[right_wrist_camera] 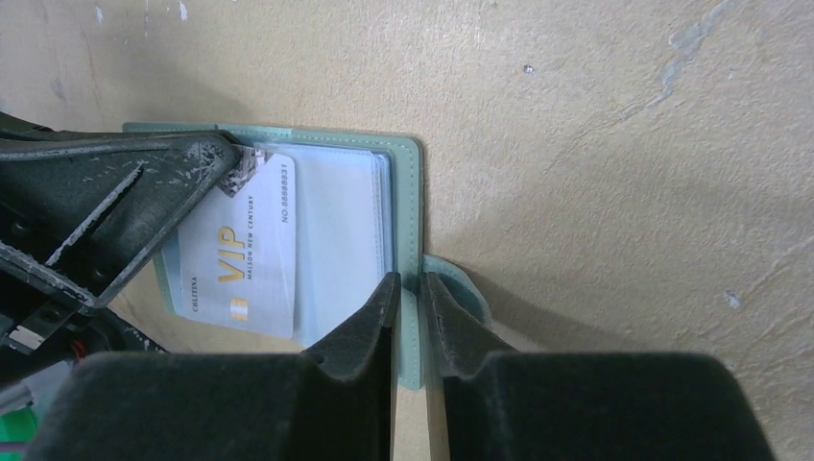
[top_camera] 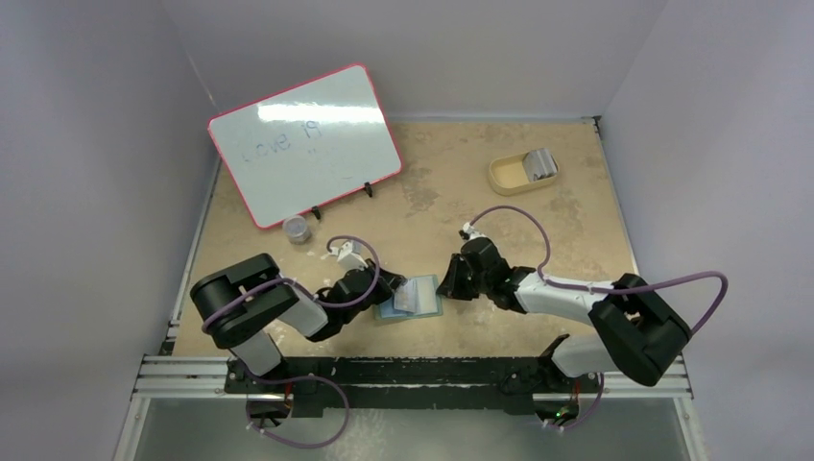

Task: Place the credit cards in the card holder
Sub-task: Insert the credit card into the card holder.

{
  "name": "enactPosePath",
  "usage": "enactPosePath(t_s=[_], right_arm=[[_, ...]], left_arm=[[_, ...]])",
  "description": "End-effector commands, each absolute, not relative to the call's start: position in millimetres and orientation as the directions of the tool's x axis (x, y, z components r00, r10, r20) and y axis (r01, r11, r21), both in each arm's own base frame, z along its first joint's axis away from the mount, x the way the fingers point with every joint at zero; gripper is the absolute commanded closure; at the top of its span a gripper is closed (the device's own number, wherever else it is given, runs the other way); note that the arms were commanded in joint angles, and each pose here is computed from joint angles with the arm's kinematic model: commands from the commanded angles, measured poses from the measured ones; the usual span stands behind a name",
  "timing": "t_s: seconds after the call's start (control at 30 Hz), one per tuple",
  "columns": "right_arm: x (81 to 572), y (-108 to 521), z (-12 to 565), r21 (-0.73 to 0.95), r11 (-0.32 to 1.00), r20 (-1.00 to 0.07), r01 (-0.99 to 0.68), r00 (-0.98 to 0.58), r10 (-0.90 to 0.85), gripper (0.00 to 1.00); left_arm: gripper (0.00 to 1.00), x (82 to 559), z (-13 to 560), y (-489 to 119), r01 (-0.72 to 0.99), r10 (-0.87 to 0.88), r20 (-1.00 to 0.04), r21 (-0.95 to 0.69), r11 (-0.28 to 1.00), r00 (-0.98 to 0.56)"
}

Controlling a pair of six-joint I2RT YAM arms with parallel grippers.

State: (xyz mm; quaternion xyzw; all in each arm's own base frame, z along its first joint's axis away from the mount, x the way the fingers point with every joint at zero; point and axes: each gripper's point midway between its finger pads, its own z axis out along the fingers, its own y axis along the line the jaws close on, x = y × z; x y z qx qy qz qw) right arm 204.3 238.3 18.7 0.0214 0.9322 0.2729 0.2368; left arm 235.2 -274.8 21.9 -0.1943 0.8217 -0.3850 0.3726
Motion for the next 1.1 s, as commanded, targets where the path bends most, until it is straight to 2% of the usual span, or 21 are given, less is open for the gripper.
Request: enactPosePath(t_s=[0.0,0.63,1.07], right_arm=[[200.3,241.2,22.6,0.544,0.835,-0.422,-0.088,-0.888,0.181,0.85],[198.8,243.0,25.5,0.557,0.827,-0.411,-0.073,-0.89,0.198,0.87],[195.3,245.5,19.9,0.565,0.823,-0.396,-0.061,-0.895,0.206,0.89]], left_arm=[[1.0,231.0,-11.7,-247.4,-0.069,-0.564,-0.556,-0.672,0.737,-0.611],[1.0,232.6,-9.9,-235.1,-0.029,-0.582,-0.618,-0.672,0.74,-0.53],[1.0,229.0,-1.6,-255.6,0.0,-0.648,-0.529,-0.775,0.632,-0.547]])
